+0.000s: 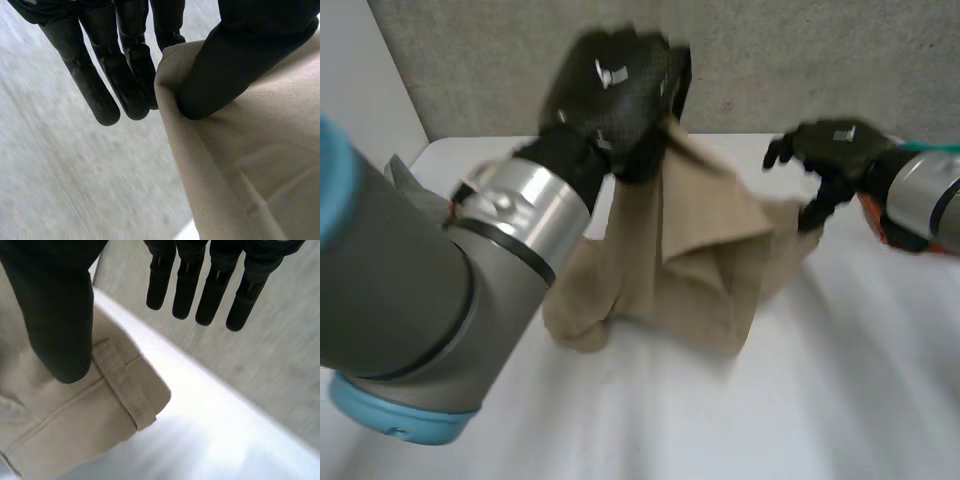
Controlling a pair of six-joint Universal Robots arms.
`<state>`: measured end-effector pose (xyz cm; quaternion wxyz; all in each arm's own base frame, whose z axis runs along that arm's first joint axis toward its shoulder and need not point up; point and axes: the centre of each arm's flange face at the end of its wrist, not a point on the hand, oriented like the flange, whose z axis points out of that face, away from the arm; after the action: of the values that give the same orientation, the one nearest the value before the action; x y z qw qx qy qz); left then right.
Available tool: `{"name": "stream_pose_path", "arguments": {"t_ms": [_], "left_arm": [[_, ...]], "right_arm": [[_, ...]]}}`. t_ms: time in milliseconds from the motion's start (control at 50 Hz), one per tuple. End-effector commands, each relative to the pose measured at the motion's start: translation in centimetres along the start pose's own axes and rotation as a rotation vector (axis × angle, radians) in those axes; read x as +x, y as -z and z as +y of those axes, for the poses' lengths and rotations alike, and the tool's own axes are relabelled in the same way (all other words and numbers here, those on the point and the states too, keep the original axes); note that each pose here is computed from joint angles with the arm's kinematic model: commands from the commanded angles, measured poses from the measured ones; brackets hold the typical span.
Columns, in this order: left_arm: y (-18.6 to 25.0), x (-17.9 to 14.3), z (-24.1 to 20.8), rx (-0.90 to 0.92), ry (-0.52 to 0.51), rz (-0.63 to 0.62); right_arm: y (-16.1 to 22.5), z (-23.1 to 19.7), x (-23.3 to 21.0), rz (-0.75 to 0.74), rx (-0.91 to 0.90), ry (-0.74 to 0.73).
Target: Fold the laundry.
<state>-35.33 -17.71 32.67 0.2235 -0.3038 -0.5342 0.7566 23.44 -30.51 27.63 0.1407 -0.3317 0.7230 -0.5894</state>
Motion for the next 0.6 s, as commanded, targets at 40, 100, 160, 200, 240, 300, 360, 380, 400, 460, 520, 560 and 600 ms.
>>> {"name": "stream_pose_path", "arguments": {"t_ms": [40,100,160,200,240,300,360,380,400,460,520,560,600], "left_arm": [[0.2,0.7,2.9,-0.082,0.02,0.023],[0.0,0.5,2.7,-0.074,0.035,0.015],[-0.1,0.4,2.4,-0.062,0.045,0.013],[-0.1,0.3,2.2,-0.056,0.045,0.011],[-0.2,0.2,2.0,-0.052,0.046,0.008],[0.0,0.3,1.7,-0.051,0.045,0.014],[0.6,0.1,0.6,-0.043,0.046,0.013],[1.2,-0.2,-1.0,-0.021,0.045,0.008],[1.5,-0.4,-1.8,-0.01,0.044,0.006],[2.6,-1.1,-5.4,0.068,0.041,-0.005],[3.3,-1.9,-8.8,0.163,0.036,-0.024],[3.8,-2.9,-11.7,0.248,0.032,-0.049],[3.9,-3.7,-13.0,0.29,0.029,-0.071]], "right_arm": [[-1.3,6.4,-1.9,-0.079,-0.193,-0.148],[-1.5,7.1,-2.4,-0.089,-0.21,-0.158],[-1.7,7.2,-2.3,-0.077,-0.195,-0.148],[-1.7,7.1,-2.1,-0.072,-0.192,-0.145],[-1.7,7.0,-1.9,-0.063,-0.189,-0.125],[-0.8,4.7,-1.3,-0.036,-0.137,-0.099],[1.2,1.2,-1.0,-0.012,-0.065,-0.04],[2.6,-0.9,-1.1,-0.004,-0.021,0.011],[3.4,-2.0,-1.1,0.0,0.003,0.038],[6.2,-6.5,-0.4,0.064,0.113,0.142],[8.4,-10.2,-0.2,0.117,0.221,0.195],[10.1,-13.4,0.0,0.16,0.321,0.222],[11.1,-15.1,0.2,0.183,0.375,0.219]]}}
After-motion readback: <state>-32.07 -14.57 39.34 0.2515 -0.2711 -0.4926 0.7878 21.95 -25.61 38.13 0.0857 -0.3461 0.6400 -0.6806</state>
